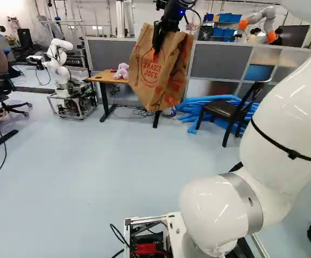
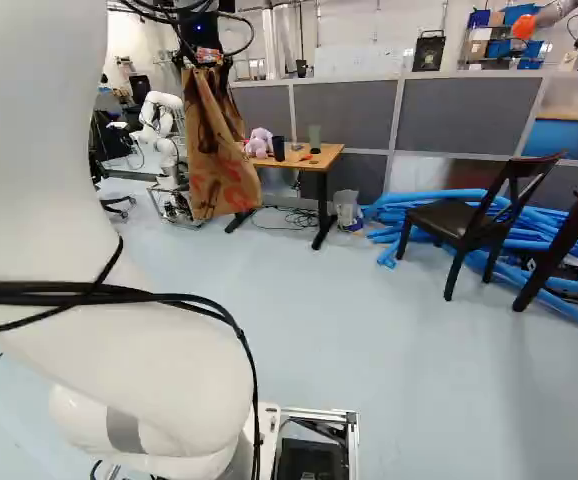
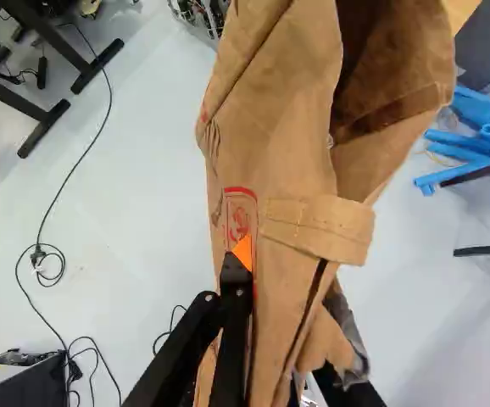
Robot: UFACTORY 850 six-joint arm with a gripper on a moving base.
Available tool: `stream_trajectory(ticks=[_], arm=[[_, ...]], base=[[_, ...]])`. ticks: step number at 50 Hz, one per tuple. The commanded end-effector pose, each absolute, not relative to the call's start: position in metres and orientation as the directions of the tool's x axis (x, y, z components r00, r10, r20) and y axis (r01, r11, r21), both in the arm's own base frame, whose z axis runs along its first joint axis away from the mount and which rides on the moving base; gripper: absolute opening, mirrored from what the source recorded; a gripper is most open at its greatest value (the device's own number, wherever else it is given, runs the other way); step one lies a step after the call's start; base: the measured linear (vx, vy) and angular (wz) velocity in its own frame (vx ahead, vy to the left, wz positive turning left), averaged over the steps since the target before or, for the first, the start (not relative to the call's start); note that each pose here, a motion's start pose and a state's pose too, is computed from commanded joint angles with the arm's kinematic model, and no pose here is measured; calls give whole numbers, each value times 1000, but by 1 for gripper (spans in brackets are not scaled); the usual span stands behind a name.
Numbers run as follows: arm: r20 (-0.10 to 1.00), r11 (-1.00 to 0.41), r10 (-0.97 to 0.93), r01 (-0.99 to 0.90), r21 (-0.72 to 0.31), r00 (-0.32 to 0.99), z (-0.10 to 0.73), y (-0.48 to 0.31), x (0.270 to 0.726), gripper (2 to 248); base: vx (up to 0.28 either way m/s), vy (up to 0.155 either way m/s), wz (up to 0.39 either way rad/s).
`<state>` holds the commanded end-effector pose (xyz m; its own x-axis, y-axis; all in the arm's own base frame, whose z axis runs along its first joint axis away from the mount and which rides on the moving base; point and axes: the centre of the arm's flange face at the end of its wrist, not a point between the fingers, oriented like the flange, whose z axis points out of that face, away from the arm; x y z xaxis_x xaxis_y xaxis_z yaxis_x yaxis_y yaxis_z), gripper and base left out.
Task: Pick up the bag on the ground and place it on the table
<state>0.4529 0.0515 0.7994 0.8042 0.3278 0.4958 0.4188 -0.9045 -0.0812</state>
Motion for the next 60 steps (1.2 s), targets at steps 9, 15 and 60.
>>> stream_trajectory(ticks=[9, 15, 60], arm=[[496, -904, 328, 419, -81, 804, 799, 51, 453, 21], [496, -904, 328, 419, -81, 804, 799, 51, 453, 21], [496, -904, 328, 419, -81, 804, 799, 51, 453, 21]], base=[[173, 115, -26], [177, 126, -34], [177, 146, -29]])
